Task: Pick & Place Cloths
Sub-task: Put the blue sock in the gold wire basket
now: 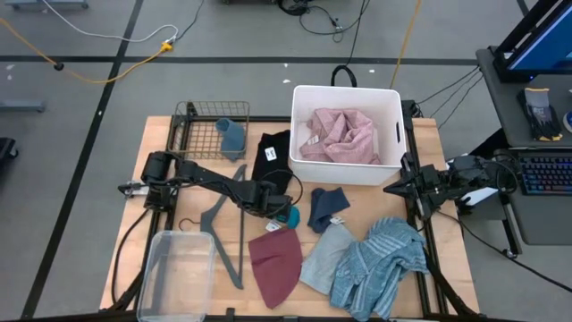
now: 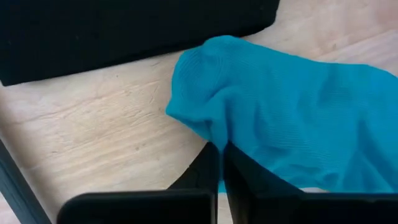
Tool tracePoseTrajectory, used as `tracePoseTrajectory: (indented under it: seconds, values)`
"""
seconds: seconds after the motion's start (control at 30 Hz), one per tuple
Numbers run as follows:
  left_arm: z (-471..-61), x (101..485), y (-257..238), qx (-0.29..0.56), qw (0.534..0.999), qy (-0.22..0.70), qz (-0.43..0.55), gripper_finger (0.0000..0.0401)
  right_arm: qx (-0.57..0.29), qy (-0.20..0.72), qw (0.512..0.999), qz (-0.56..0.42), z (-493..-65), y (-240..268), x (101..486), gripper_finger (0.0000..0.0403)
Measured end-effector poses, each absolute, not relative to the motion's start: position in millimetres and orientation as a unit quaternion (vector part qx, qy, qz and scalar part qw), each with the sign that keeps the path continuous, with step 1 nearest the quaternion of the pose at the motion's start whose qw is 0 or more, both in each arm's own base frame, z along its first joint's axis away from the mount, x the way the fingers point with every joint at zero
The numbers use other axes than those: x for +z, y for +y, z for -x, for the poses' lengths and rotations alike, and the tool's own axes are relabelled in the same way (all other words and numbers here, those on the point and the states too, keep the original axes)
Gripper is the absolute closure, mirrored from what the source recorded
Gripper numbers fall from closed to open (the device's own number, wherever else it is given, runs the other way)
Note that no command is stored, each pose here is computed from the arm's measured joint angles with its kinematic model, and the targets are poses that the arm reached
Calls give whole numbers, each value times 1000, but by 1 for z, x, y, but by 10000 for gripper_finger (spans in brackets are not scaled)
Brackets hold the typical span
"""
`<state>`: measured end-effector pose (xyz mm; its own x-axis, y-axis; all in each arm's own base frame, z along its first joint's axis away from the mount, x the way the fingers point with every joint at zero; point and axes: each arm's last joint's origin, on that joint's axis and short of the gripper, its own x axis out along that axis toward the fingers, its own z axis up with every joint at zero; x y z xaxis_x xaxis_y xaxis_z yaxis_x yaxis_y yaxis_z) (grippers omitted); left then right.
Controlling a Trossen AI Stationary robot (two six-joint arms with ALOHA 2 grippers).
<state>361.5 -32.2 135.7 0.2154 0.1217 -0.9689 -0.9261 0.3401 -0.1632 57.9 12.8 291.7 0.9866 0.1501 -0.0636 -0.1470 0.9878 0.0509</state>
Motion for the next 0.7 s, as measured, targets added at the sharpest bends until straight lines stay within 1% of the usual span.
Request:
tracePoseTrajectory:
  seconds: [0.1,0.2,0.33,0.4,0.5,0.7]
  values:
    - [-361,136,-33,400,663,482,411,389,75,34,996,-23,-58,13,292,399]
    - [-361,136,-33,398,664,485,407,396,74,34,996,-23,-58,13,292,399]
    - [-359,142,-34,387,670,488,404,397,75,34,996,-23,-58,13,292,399]
    - [-357,150,-34,379,674,486,406,398,74,34,996,-23,-58,13,292,399]
    - [-354,172,-34,359,694,466,415,399,75,34,996,-23,-58,13,292,399]
    - [-341,217,-36,340,732,411,425,400,75,34,996,-23,-58,13,292,399]
